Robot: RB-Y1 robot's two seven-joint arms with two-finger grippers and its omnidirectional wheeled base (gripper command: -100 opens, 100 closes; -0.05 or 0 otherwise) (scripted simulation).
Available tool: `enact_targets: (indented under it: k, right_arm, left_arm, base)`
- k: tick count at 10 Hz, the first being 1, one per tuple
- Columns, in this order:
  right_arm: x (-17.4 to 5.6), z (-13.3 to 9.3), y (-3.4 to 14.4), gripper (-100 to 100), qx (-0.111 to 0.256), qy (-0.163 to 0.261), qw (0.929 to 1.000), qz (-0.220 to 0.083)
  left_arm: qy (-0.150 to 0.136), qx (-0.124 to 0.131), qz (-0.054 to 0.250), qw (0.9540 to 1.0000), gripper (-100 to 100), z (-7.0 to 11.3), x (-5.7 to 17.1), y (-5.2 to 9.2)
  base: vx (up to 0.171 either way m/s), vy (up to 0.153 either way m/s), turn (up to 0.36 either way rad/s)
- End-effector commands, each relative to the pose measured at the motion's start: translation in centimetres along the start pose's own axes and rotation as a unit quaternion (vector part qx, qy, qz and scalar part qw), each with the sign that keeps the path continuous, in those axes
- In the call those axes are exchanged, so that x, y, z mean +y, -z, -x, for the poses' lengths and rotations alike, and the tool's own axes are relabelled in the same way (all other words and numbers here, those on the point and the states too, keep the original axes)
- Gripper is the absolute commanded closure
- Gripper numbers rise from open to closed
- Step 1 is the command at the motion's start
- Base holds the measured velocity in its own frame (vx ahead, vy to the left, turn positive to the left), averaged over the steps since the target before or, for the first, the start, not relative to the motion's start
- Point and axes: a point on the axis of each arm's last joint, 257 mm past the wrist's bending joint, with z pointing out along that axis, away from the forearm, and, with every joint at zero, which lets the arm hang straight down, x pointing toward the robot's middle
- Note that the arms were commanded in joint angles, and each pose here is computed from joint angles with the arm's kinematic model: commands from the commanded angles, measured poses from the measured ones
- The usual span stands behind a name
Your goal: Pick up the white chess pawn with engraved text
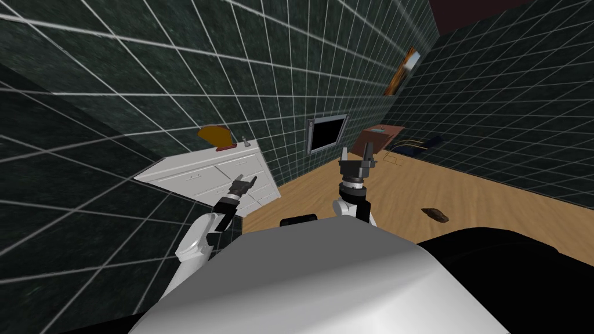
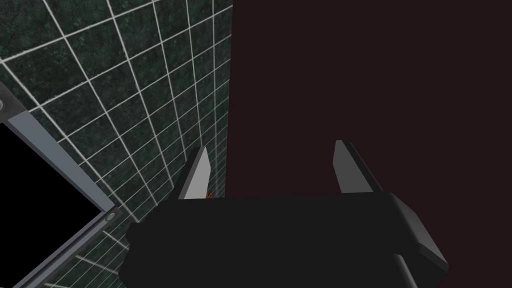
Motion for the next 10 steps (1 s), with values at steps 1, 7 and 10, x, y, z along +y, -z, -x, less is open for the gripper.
enact_targets:
  k: [1,7,10]
  right_arm:
    - [0.0,0.0,0.0,0,0.000,0.000,1.0000,0.000]
    - [0.0,0.0,0.0,0,0.000,0.000,1.0000,0.000]
    - [0.0,0.0,0.0,0,0.000,0.000,1.0000,0.000]
  left_arm:
    - [-0.056,0.022,0.001,0.9982,-100,-0.9,1.6,0.1]
    - [-0.204,0.080,-0.002,0.9757,-100,-3.2,5.3,0.4]
    - [-0.277,0.110,-0.005,0.9545,-100,-4.2,7.4,0.7]
  base:
    - [-0.054,-0.049,-0.087]
    - [-0.037,-0.038,-0.051]
    - [-0.029,-0.034,-0.062]
